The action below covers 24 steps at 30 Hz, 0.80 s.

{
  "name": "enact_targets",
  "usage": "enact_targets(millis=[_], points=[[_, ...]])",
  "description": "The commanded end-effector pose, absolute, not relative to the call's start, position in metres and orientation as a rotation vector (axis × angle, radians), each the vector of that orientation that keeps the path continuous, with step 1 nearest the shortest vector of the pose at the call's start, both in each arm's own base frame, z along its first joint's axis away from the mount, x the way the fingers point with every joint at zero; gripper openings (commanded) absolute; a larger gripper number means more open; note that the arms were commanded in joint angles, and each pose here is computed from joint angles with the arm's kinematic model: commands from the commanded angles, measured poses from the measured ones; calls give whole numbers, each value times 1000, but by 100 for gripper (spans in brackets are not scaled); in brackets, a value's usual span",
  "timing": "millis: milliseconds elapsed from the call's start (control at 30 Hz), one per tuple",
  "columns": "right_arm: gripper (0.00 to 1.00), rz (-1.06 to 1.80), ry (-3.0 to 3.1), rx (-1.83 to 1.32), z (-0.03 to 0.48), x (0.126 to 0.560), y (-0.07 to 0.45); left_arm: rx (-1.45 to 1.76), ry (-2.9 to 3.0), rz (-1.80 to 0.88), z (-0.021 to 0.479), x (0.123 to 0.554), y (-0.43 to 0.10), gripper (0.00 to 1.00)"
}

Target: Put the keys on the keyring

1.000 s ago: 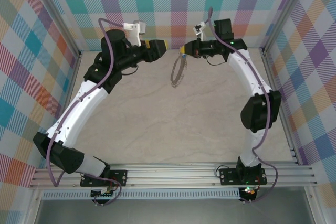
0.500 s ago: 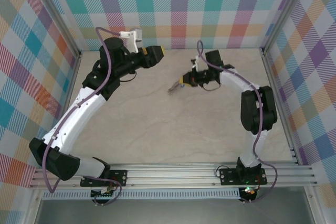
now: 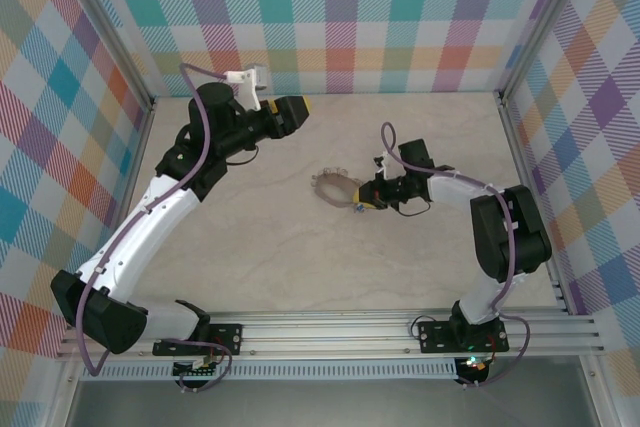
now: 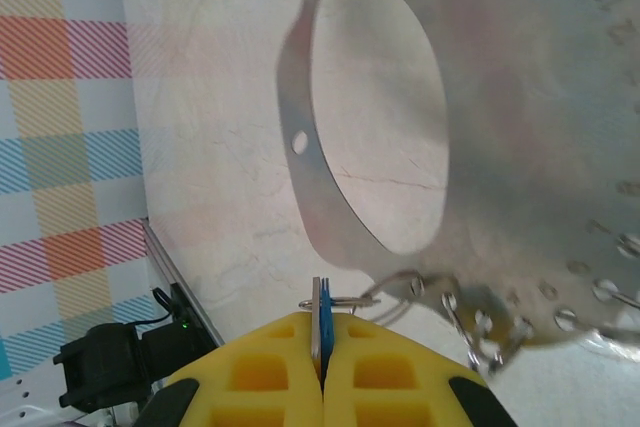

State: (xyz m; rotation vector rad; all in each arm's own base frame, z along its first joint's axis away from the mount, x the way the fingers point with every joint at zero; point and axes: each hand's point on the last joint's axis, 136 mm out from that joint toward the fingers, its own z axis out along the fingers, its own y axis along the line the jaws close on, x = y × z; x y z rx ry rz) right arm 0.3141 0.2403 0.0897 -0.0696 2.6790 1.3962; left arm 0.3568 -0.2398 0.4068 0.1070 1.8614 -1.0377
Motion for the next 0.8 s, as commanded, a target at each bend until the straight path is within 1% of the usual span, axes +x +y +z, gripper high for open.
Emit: enact_targets(millis=[0,267,300,333,400,467,533,567,600,667,700,767], points=[[0,1408,2632,-114,97,312,244,88,1821,-1045,417,354,-232,63],[0,1404,2714,-114,79,282,242,78,1835,-1056,410,350,-231,63],[4,1400,2733,-116,75,275,242,81,1836,-1059,409,348,-231,63],[9,1399,2747,-124,72,269,243,81,1839,-1063,407,347,-231,63],[30,1393,2788,-147,64,253,242,87,1844,-1068,404,343,-230,63],[45,1383,2817,-162,61,238,239,85,1850,-1069,400,339,-229,63],[58,1363,2813,-172,69,228,233,84,1846,-1070,398,335,-226,63],[77,1335,2800,-177,77,224,229,78,1844,-1068,397,333,-225,64],[88,1314,2780,-182,87,222,226,76,1844,-1066,396,331,-223,66],[99,1290,2741,-187,109,218,219,77,1850,-1061,395,327,-221,70],[100,1276,2723,-179,119,218,215,78,1855,-1054,394,325,-220,75],[100,1268,2673,-163,140,220,209,74,1863,-1036,392,322,-216,81]])
